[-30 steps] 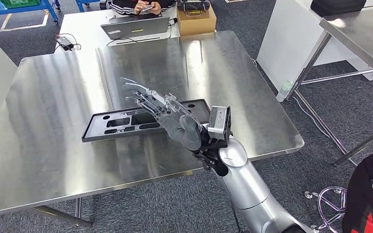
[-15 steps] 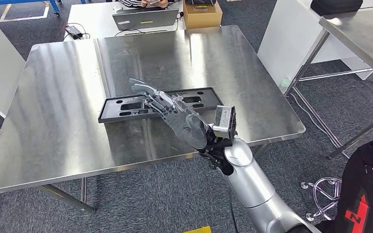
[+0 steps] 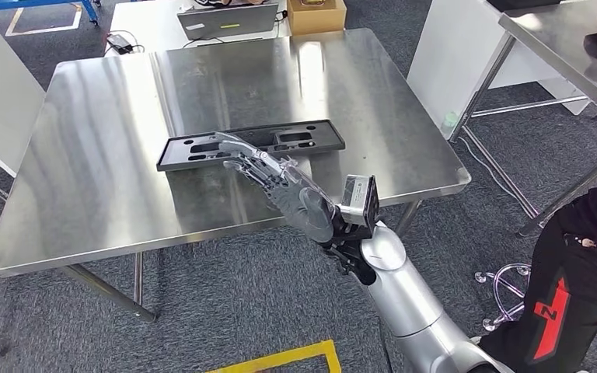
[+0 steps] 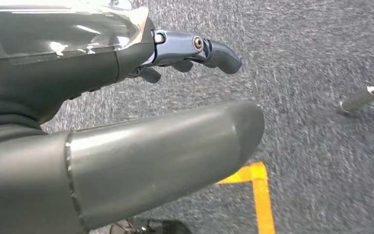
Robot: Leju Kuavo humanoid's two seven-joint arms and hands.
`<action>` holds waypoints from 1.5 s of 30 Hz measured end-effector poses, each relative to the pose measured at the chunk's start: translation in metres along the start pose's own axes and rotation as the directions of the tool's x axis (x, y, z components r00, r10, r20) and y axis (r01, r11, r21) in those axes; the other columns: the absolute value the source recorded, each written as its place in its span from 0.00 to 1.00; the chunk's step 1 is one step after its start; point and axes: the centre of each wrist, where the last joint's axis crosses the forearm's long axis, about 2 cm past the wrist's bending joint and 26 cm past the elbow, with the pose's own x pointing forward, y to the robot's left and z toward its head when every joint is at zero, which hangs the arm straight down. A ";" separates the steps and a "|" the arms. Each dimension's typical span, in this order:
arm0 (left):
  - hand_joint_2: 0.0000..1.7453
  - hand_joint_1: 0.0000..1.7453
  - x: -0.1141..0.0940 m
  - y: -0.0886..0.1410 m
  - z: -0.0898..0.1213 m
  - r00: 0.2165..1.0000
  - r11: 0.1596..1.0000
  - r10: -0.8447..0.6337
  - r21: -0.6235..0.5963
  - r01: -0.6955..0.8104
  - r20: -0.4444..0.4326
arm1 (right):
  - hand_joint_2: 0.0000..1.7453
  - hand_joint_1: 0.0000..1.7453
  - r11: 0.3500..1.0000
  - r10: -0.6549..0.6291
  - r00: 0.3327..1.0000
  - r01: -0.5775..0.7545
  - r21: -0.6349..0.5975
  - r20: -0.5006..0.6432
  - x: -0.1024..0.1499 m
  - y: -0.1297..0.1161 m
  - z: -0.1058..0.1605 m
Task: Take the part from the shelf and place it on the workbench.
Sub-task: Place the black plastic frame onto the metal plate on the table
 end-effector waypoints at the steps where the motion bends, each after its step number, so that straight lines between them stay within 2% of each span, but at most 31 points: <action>1: 0.00 0.00 0.001 0.000 -0.001 1.000 1.000 -0.003 -0.004 0.003 0.004 | 0.00 0.00 1.000 0.006 1.000 -0.006 -0.003 -0.002 0.000 0.000 0.000; 14: 0.00 0.00 0.007 0.001 -0.005 1.000 1.000 -0.017 -0.022 0.017 0.022 | 0.00 0.00 0.999 0.023 0.999 -0.024 -0.025 -0.029 -0.001 -0.002 0.013; 36: 0.00 0.00 0.008 0.001 -0.006 0.999 0.999 -0.027 -0.023 0.028 0.024 | 0.00 0.00 0.998 0.035 0.999 -0.036 -0.045 -0.027 0.000 0.002 0.017; 42: 0.00 0.00 0.008 0.002 -0.006 0.999 1.000 -0.022 -0.015 0.022 0.023 | 0.00 0.00 0.993 0.073 0.995 -0.078 -0.092 -0.064 -0.005 0.003 0.029; 45: 0.00 0.00 0.006 0.002 -0.005 1.000 1.000 -0.015 -0.006 0.015 0.023 | 0.00 0.00 0.978 0.112 0.988 -0.129 -0.165 -0.110 -0.009 0.002 0.042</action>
